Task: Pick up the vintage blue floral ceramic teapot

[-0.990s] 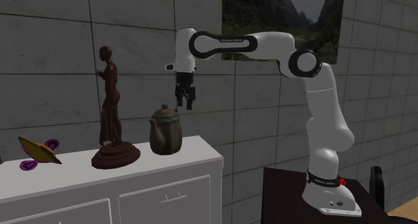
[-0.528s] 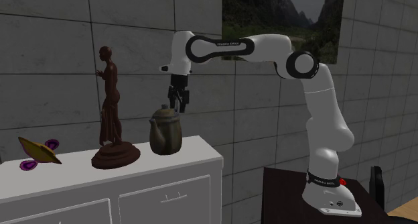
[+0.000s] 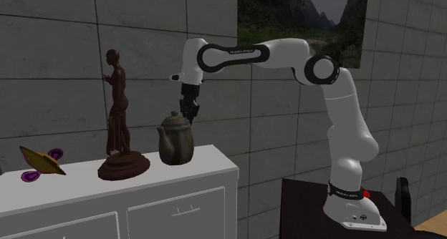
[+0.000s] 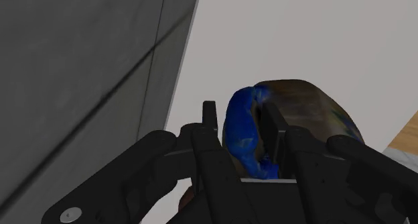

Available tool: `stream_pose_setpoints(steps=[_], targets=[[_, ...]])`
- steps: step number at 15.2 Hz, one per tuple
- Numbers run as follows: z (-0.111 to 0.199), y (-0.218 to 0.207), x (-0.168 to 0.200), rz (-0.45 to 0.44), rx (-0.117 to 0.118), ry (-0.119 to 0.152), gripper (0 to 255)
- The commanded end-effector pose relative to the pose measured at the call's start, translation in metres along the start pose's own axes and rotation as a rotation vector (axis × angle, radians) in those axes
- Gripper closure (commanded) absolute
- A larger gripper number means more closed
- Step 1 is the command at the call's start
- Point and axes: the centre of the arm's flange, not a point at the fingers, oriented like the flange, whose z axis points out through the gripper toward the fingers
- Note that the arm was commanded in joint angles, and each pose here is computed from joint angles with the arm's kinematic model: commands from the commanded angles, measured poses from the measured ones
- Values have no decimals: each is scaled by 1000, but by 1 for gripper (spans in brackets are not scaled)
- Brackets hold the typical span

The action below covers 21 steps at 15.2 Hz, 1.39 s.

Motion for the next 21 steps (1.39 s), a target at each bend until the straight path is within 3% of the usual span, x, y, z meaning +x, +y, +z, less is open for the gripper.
stream_pose_setpoints(steps=[1, 5, 21], targets=[[10, 4, -4, 9, 9, -15, 255], [5, 2, -2, 9, 9, -15, 255], [-75, 8, 6, 9, 9, -15, 255]])
